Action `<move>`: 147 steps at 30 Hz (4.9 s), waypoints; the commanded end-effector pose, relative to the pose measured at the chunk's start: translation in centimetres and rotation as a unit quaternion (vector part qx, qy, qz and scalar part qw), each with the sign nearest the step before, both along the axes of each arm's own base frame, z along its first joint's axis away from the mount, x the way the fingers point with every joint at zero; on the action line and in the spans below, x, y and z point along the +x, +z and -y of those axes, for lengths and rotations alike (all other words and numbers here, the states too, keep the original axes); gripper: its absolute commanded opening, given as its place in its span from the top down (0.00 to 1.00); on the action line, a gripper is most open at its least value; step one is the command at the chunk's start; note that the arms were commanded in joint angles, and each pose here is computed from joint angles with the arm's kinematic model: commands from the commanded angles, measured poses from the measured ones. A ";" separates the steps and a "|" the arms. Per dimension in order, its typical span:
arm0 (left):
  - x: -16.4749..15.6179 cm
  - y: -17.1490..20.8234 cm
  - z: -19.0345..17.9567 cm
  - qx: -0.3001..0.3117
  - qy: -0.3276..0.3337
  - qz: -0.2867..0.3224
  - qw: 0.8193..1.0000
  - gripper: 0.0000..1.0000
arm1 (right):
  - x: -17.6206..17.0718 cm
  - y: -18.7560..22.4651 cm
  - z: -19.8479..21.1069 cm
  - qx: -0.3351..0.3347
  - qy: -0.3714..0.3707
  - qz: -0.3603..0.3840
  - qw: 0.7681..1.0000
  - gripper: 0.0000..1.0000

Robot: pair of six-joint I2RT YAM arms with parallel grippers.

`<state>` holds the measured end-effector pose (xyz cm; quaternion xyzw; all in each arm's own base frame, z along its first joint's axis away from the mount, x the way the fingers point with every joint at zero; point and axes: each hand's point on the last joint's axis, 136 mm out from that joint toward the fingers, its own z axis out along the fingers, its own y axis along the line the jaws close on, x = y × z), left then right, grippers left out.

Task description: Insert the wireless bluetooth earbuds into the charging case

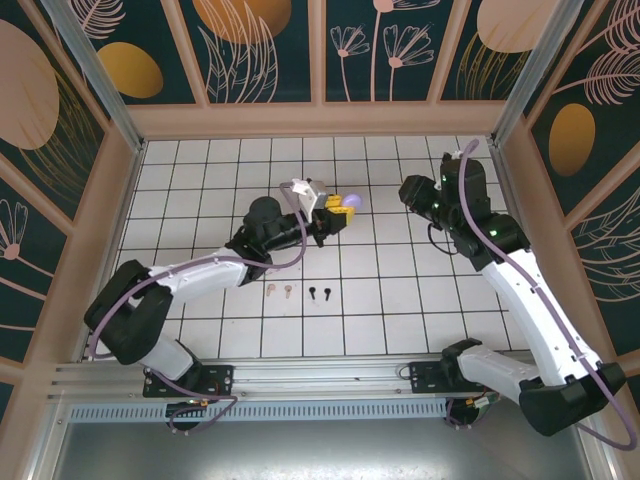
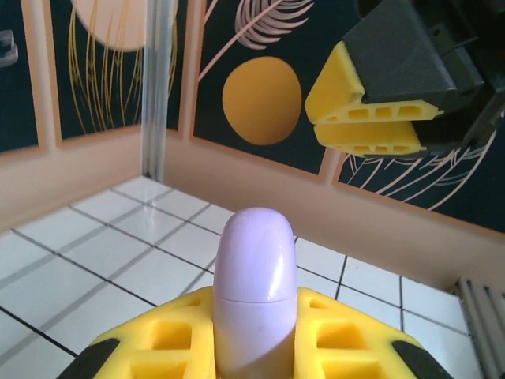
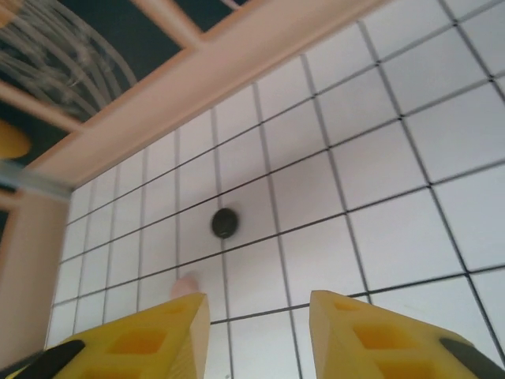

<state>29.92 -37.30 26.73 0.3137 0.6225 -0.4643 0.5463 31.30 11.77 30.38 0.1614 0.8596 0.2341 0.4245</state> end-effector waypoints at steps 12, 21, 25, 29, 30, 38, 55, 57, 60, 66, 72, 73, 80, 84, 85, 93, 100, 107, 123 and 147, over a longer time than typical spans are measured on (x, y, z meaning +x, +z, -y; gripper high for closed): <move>1.8 -8.9 7.1 -0.103 0.064 -0.311 0.943 1.00 | -0.3 -3.6 4.5 -0.008 -0.068 -0.011 0.998 0.48; 2.5 -14.8 11.3 -0.061 0.111 -0.405 0.905 1.00 | -0.5 -5.0 4.4 -0.006 -0.062 -0.019 0.998 0.46; 2.5 -18.2 11.8 -0.037 0.143 -0.448 0.882 1.00 | -0.4 -5.2 4.4 -0.007 -0.060 -0.021 0.998 0.46; 2.2 -19.9 12.3 -0.015 0.155 -0.456 0.876 0.99 | -0.3 -5.4 4.4 -0.008 -0.058 -0.022 0.998 0.46; 2.1 -20.1 12.4 -0.011 0.156 -0.456 0.876 0.99 | -0.2 -5.4 4.4 -0.008 -0.058 -0.022 0.998 0.46; 2.0 -22.7 13.5 0.009 0.156 -0.481 0.863 0.87 | 0.1 -5.3 4.0 -0.003 -0.051 -0.024 0.998 0.46; 2.3 -23.1 11.4 0.047 0.202 -0.467 0.860 0.51 | 0.5 -4.0 3.8 -0.003 -0.046 -0.017 0.999 0.44; 2.6 -22.1 10.9 0.048 0.212 -0.451 0.866 0.51 | 0.5 -4.0 3.8 -0.004 -0.046 -0.018 0.999 0.42; 3.2 -19.9 9.9 0.048 0.228 -0.417 0.879 0.48 | 0.5 -4.0 3.8 -0.007 -0.045 -0.018 0.999 0.41; 4.5 -13.0 8.0 0.044 0.253 -0.314 0.914 0.41 | 0.7 -3.7 3.6 -0.010 -0.038 -0.013 0.999 0.38; 5.0 -3.9 4.6 0.014 0.286 -0.176 0.942 0.22 | 1.2 -3.5 4.3 -0.032 -0.049 -0.010 0.998 0.36; 5.1 -2.5 3.8 0.011 0.295 -0.153 0.943 0.18 | 1.4 -3.5 4.4 -0.035 -0.052 -0.007 0.998 0.36; 5.8 4.3 -1.9 0.010 0.387 -0.048 0.921 0.01 | 2.6 -3.3 3.4 -0.027 -0.036 -0.003 0.999 0.37; 6.6 5.7 -5.5 0.012 0.452 -0.033 0.892 0.01 | 3.5 -4.1 1.4 -0.006 0.000 -0.023 1.000 0.38; 6.9 5.7 -6.6 0.007 0.465 -0.035 0.884 0.01 | 3.8 -4.4 0.7 -0.005 0.010 -0.032 0.999 0.38; 8.2 4.9 -14.9 -0.051 0.536 -0.071 0.840 0.01 | 5.8 -6.9 -6.4 -0.042 0.071 -0.078 0.993 0.36; 7.5 4.3 -21.7 -0.103 0.593 -0.078 0.795 0.01 | 8.4 -11.4 -12.9 -0.079 0.104 -0.147 0.980 0.32; 8.7 2.5 -25.3 -0.101 0.598 -0.130 0.785 0.01 | 11.4 -16.3 -17.2 -0.086 0.091 -0.195 0.973 0.27; 9.5 0.8 -28.5 -0.138 0.581 -0.181 0.781 0.01 | 17.3 -23.9 -23.0 -0.220 0.174 -0.170 0.945 0.24; 10.2 -0.1 -27.7 -0.145 0.564 -0.193 0.790 0.01 | 17.8 -29.0 -24.5 -0.275 0.225 -0.153 0.922 0.41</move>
